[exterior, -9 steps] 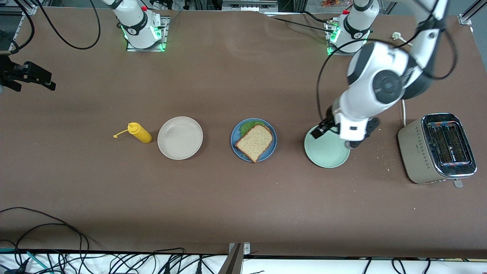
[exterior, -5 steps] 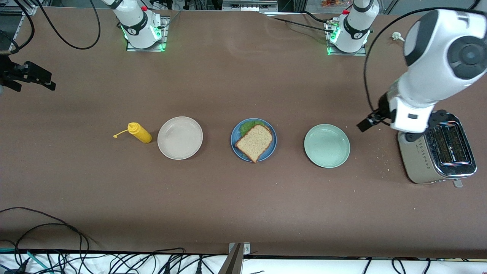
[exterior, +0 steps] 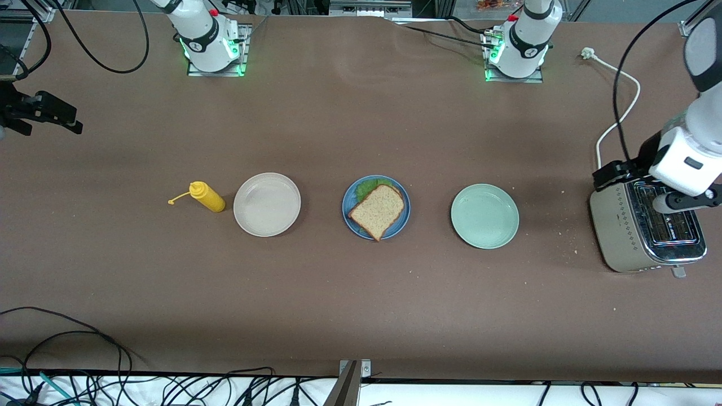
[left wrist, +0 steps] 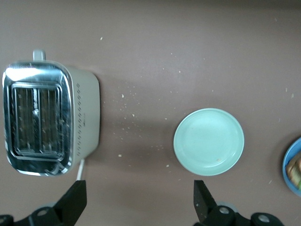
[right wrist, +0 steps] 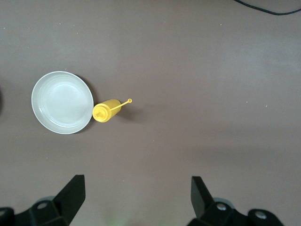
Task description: Make sandwich in blue plate with both arms
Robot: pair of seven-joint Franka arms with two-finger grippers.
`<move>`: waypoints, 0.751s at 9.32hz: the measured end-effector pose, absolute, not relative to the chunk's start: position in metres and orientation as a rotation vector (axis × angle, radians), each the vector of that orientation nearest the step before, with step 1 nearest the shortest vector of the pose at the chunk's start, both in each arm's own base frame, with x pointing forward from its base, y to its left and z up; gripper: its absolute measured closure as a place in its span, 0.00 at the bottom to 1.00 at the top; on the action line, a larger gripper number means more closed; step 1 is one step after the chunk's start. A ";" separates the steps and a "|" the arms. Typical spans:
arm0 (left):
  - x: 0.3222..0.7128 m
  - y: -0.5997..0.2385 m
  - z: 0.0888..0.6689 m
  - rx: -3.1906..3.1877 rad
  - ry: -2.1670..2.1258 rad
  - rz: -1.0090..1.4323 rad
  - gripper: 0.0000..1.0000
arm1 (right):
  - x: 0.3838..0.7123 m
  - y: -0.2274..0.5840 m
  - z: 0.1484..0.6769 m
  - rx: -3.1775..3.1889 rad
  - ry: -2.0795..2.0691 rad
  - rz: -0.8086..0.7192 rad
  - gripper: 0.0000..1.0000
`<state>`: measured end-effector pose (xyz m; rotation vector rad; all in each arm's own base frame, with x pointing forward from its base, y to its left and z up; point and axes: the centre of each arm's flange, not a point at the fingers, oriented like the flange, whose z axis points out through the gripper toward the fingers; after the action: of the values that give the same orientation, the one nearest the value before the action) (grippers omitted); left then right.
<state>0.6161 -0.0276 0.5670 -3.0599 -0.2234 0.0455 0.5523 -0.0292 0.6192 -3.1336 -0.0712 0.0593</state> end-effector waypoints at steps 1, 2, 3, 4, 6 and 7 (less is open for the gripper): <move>0.616 -0.021 0.572 -3.068 -0.099 0.046 0.00 | 0.552 -0.029 0.619 -3.134 -0.072 0.059 0.00; 0.616 -0.021 0.573 -3.081 -0.040 0.047 0.00 | 0.552 -0.029 0.619 -3.133 -0.072 0.059 0.00; 0.616 -0.021 0.572 -3.143 -0.050 0.056 0.00 | 0.552 -0.029 0.619 -3.133 -0.072 0.059 0.00; 0.617 -0.013 0.571 -3.171 -0.059 0.061 0.00 | 0.552 -0.029 0.619 -3.133 -0.072 0.059 0.00; 0.618 -0.007 0.570 -3.183 -0.072 0.065 0.00 | 0.552 -0.029 0.619 -3.133 -0.072 0.059 0.00; 0.618 -0.008 0.569 -3.183 -0.069 0.066 0.00 | 0.552 -0.029 0.619 -3.133 -0.072 0.059 0.00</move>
<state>0.6177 -0.0079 0.5693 -3.1834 -0.0687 0.0663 0.5523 -0.0288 0.6192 -3.1332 -0.0722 0.0594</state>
